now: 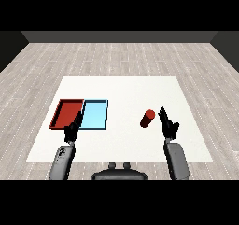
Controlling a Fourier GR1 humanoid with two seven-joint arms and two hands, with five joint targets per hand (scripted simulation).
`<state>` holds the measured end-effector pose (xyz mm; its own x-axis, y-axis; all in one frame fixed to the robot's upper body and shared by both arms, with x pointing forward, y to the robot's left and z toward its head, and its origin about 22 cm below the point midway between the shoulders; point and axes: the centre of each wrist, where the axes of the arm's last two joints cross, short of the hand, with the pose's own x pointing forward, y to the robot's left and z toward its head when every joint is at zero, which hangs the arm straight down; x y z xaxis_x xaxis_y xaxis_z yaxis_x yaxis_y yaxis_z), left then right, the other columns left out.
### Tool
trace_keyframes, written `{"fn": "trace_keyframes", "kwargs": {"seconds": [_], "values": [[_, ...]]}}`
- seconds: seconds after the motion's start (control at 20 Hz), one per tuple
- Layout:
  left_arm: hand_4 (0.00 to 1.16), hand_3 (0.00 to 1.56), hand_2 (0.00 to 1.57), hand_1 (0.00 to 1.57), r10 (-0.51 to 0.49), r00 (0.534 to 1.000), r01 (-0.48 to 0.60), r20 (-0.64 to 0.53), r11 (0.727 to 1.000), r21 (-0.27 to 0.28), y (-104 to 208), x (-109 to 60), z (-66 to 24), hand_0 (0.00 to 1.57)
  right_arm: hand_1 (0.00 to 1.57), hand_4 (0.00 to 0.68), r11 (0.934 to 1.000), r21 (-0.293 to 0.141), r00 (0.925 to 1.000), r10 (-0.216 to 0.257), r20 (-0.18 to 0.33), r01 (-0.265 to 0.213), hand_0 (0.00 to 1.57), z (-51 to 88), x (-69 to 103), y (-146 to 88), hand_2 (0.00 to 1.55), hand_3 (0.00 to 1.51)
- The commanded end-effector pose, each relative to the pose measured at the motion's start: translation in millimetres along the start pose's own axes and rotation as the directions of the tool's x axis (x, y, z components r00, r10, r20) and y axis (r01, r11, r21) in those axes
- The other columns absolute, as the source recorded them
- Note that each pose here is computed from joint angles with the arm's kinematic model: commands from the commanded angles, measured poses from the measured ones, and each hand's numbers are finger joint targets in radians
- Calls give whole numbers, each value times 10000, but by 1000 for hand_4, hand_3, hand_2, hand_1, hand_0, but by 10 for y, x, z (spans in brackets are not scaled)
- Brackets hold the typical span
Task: Pick the red can and put it in the red box
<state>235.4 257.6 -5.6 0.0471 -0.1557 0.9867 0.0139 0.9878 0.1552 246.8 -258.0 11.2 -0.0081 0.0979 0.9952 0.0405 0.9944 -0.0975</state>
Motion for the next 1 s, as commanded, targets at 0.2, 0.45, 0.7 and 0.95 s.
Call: {"fn": "trace_keyframes", "kwargs": {"seconds": [0.2,0.45,0.7,0.95], "values": [[0,0,0,0,450,9987,-452,255,9990,67,-60,126,-109,0,0,0,9999,67,9999,-133,-36,133,0,-85,-82,-1110,0,0],[0,0,0,0,1254,8844,-1386,4496,9903,-35,-34,371,-115,0,0,0,9952,603,9396,-931,3294,774,0,-82,104,-1232,0,0],[0,0,0,0,1308,8702,-1534,4751,9881,91,-173,169,-90,0,0,0,9947,587,9407,-986,3247,840,0,-158,-236,-1280,0,0],[0,0,0,0,1541,8722,-1669,4642,9859,-137,-53,149,-126,0,0,0,9955,720,9470,-804,3111,608,0,-326,-336,-1403,0,0]]}}
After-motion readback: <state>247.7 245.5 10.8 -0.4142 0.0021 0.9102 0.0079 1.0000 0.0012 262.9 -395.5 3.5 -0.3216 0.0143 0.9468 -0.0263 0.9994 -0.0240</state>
